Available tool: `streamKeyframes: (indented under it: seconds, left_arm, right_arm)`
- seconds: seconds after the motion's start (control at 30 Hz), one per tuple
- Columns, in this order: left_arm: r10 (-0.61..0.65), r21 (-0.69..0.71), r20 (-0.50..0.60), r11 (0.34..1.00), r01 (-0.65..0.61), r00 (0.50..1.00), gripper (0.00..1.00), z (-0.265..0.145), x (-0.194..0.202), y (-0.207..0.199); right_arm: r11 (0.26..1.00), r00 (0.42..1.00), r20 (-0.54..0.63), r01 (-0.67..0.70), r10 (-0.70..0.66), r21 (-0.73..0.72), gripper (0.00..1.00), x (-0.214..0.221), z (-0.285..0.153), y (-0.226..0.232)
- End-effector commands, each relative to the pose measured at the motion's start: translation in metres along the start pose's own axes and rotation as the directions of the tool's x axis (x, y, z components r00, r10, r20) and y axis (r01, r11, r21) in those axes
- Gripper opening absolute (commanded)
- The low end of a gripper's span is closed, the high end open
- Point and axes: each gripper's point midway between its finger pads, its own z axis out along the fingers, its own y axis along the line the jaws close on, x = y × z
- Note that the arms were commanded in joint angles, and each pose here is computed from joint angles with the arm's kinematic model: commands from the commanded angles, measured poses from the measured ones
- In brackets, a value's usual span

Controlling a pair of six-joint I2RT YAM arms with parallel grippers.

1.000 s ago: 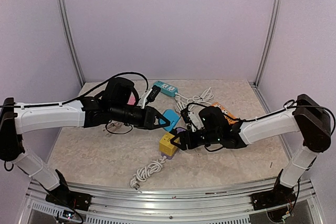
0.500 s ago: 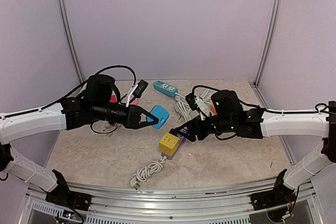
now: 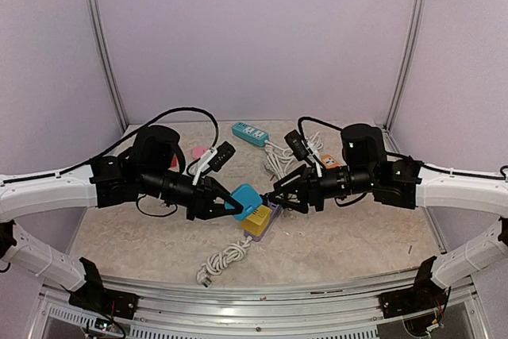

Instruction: Pull the plug off the socket

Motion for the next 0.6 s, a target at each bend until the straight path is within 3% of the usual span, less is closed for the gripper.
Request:
streamKeyframes:
  seconds: [0.0,0.57]
  left_arm:
    - [0.08,0.05,-0.02,0.996,-0.079,0.997,0.07,0.011,0.002,-0.014]
    - [0.111,0.11,-0.037,0.988,-0.106,0.993,0.08,0.029,-0.003,-0.027]
  right_arm:
    - [0.979,1.0,-0.001,-0.023,0.023,-0.204,0.54,0.0,0.003,0.034]
    - [0.963,0.999,-0.053,-0.017,0.002,-0.27,0.53,0.016,0.018,0.046]
